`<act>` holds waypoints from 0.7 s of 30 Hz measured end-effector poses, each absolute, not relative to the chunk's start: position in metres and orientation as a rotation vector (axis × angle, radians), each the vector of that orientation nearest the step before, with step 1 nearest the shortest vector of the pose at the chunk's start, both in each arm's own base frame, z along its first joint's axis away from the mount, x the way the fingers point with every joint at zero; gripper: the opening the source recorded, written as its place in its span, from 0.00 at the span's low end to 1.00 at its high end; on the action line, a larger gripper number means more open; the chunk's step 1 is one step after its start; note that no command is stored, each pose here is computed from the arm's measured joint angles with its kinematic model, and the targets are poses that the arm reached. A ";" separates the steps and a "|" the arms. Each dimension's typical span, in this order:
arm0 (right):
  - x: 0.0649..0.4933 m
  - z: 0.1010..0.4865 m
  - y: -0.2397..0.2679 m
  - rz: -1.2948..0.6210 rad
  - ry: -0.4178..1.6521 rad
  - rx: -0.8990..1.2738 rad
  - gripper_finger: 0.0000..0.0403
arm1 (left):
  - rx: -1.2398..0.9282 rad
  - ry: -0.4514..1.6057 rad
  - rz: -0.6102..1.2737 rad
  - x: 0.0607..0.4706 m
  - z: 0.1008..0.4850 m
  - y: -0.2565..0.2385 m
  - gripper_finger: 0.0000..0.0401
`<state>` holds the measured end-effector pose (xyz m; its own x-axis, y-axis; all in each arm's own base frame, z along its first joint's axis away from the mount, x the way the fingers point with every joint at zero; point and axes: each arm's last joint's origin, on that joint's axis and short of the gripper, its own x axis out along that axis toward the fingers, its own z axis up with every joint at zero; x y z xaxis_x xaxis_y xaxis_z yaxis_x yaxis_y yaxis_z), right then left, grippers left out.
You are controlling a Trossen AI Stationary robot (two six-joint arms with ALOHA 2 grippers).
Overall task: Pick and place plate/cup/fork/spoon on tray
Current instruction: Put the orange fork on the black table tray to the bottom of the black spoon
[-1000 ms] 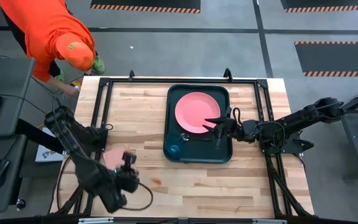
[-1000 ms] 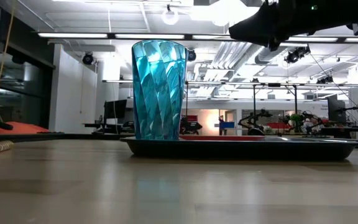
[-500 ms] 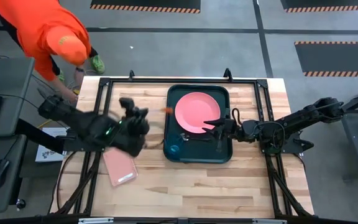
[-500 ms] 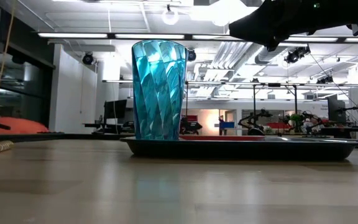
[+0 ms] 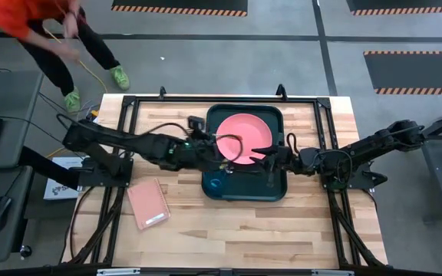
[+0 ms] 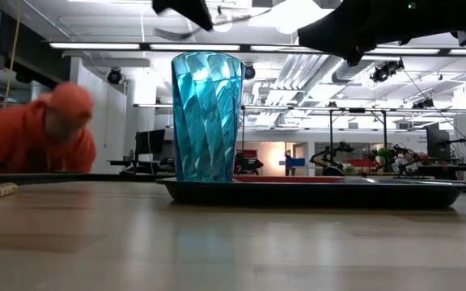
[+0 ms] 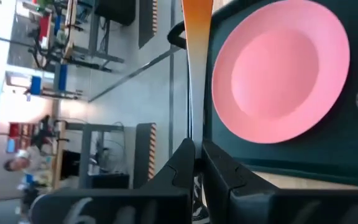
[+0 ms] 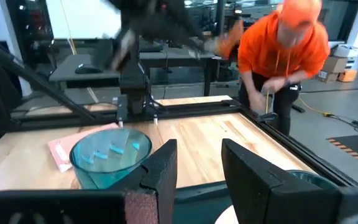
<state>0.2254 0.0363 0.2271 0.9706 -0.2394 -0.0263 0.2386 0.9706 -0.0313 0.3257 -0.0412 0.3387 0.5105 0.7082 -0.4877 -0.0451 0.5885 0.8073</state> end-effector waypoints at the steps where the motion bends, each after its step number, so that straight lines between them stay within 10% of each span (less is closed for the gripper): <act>1: 0.225 0.228 0.036 -0.247 0.024 -0.016 0.29 | 0.849 0.948 0.517 0.332 0.333 -0.040 0.01; 21: 0.225 0.230 0.018 -0.517 -0.043 0.142 0.29 | 0.976 0.998 0.662 0.373 0.290 -0.037 0.00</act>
